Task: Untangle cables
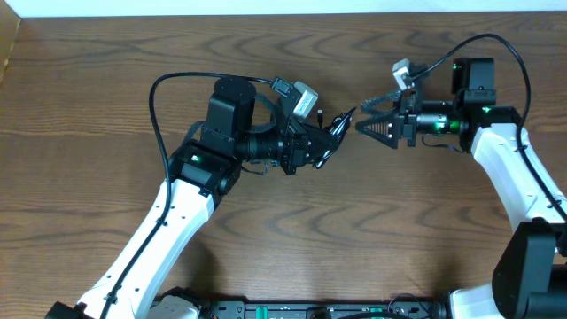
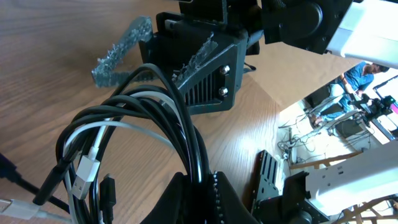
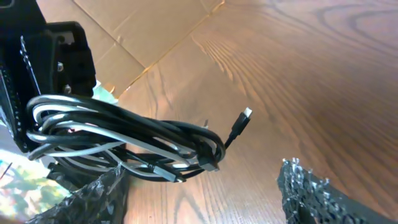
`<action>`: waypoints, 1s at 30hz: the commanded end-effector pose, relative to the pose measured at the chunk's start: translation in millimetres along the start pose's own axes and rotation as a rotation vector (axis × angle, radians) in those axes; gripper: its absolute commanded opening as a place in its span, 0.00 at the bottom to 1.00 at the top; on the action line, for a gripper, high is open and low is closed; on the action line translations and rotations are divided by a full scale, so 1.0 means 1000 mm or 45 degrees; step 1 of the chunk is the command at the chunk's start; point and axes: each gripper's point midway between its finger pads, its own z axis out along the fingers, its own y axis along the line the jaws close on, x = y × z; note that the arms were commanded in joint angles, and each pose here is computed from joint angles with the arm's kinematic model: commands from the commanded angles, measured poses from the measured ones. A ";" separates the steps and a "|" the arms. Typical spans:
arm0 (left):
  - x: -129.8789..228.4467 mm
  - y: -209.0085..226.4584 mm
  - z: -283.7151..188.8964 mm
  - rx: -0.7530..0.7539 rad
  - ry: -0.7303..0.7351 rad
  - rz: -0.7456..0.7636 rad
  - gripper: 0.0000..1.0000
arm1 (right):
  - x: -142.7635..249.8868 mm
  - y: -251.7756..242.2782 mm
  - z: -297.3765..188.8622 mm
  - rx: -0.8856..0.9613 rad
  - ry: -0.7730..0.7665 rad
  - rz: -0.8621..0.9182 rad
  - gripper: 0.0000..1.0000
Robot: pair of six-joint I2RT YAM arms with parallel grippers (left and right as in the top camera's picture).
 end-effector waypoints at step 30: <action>0.005 -0.023 -0.002 0.179 0.038 0.026 0.08 | -0.018 0.035 0.013 -0.213 -0.058 -0.209 0.01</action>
